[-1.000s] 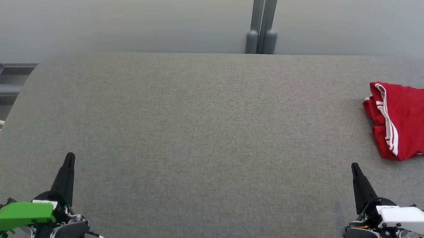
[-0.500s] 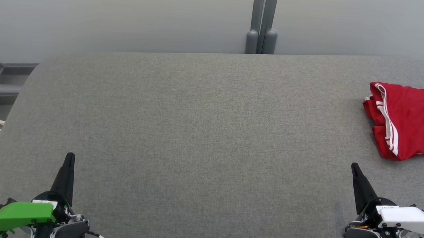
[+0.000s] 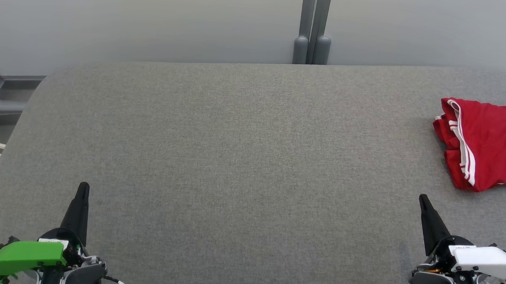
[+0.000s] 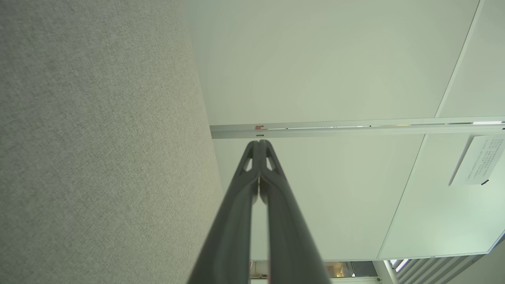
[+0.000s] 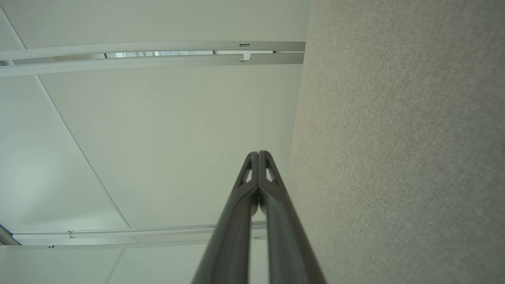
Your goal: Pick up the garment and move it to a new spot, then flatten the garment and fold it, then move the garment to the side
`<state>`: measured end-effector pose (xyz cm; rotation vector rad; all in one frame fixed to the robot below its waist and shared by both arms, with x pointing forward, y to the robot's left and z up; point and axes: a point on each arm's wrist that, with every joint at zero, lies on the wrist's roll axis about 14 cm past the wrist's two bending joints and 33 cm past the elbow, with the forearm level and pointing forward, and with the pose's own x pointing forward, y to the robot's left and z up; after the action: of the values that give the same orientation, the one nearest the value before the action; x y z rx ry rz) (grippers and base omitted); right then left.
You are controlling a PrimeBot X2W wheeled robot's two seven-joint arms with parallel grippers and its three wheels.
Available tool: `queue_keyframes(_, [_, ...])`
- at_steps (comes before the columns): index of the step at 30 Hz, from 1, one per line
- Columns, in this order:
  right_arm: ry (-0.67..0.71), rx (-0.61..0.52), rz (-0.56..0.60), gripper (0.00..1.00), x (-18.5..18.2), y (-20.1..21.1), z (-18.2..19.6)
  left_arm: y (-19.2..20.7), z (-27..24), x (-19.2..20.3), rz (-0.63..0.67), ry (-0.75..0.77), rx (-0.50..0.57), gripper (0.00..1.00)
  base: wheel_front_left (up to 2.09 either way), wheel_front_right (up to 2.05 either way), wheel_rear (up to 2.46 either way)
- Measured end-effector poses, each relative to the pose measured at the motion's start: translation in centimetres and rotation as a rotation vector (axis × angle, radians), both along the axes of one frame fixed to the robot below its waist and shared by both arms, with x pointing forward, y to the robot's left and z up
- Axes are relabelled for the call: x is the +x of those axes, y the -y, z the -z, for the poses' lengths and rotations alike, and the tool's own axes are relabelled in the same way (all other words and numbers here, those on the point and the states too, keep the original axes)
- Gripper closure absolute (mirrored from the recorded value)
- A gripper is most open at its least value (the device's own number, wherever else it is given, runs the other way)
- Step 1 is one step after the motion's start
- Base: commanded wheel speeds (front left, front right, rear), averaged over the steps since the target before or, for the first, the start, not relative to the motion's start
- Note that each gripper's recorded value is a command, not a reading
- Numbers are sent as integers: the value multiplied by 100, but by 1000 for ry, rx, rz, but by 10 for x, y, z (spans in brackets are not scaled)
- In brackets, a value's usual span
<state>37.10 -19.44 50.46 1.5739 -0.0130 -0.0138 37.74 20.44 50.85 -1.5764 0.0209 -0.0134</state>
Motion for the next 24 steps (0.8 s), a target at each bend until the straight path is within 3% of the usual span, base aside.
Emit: queue_keyframes(24, [0,0,-2,100,0,0,0,0,0,0,0,0,0,100,0,0,0])
